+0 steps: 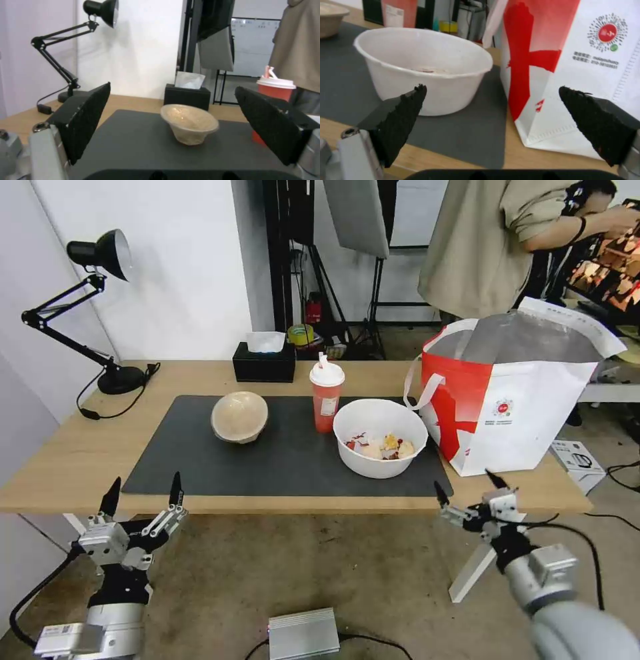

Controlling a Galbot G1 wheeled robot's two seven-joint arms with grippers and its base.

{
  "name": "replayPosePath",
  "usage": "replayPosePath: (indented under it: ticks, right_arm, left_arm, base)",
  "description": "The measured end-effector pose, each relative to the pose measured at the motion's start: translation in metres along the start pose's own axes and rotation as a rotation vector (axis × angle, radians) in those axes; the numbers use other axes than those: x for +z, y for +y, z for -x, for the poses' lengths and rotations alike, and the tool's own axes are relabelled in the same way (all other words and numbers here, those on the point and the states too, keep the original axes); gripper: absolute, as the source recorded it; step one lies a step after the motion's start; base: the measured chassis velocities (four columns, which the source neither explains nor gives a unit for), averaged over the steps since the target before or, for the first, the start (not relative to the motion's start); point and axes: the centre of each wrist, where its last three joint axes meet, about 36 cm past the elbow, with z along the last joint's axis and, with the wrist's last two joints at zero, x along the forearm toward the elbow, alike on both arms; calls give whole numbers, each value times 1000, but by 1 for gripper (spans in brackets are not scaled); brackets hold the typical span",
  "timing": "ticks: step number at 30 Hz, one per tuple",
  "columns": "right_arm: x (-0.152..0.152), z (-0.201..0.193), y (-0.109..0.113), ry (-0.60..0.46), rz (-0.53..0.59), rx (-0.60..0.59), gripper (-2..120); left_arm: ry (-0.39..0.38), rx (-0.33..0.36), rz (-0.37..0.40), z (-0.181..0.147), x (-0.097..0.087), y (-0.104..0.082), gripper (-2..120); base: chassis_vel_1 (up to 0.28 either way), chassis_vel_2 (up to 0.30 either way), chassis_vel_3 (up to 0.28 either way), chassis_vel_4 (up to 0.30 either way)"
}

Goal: Pick up the trash from the table and place it into the takeout bag.

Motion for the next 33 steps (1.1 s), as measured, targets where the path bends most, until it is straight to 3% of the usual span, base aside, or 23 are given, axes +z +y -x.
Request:
replayPosePath:
  ticks: [18,33]
  right_arm:
    - [-20,13,2,-44,-59,-256,100]
    - [-34,91,-18,-77,-99,-424,100]
  left_arm:
    - [27,55,-31,-5,17,-8,100]
    - [49,69,-52,-12,35,-10,100]
  base:
    - [0,0,0,0]
    - [0,0,0,0]
